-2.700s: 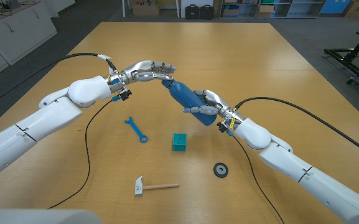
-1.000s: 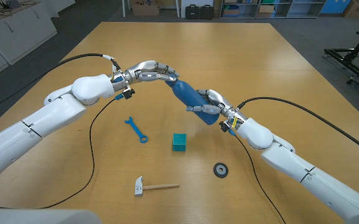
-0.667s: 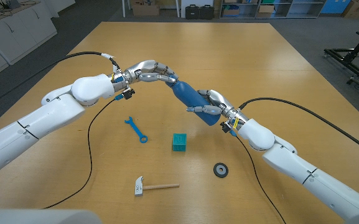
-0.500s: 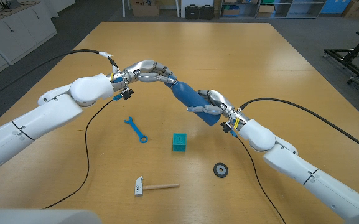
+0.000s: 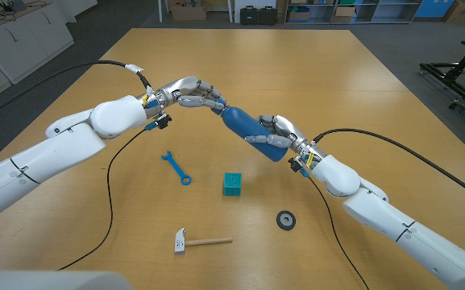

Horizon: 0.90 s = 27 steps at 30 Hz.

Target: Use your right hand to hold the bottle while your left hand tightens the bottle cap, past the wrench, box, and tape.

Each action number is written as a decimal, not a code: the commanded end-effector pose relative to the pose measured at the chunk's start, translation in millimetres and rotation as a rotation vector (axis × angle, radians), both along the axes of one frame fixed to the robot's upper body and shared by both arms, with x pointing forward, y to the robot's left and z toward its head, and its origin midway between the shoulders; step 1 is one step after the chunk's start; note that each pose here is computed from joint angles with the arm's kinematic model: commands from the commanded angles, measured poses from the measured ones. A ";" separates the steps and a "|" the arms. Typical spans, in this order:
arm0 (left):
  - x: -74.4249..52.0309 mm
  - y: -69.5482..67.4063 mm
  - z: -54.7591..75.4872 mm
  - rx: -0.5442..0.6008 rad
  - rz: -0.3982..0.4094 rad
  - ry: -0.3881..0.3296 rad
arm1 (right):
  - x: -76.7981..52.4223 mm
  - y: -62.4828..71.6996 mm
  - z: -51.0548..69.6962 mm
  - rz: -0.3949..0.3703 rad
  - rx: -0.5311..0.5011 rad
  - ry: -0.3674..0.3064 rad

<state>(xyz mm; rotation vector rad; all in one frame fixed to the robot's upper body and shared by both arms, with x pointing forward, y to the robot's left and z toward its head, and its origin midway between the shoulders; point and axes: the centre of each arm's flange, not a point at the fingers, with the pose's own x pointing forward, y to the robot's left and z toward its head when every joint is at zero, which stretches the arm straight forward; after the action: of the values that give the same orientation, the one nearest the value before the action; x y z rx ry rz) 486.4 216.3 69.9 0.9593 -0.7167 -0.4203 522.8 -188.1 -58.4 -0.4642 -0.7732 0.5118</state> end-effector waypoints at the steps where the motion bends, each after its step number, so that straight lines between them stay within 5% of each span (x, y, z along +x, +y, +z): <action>1: 3.7 -6.2 -6.5 -0.099 -0.117 -0.042 | 0.9 7.9 4.2 0.148 0.002 0.063; 13: 10.8 -15.5 -9.3 -0.134 -0.188 -0.059 | 1.6 23.6 7.7 0.262 -0.071 0.124; 27: 4.0 -19.6 -4.4 -0.081 -0.191 -0.065 | 4.9 22.4 7.9 0.314 -0.070 0.161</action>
<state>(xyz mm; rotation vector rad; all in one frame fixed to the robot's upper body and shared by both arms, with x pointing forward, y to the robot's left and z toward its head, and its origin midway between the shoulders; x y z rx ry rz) 495.9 201.5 63.6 0.8196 -0.8641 -0.5033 524.7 -166.1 -49.7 -0.3831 -0.7044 0.8183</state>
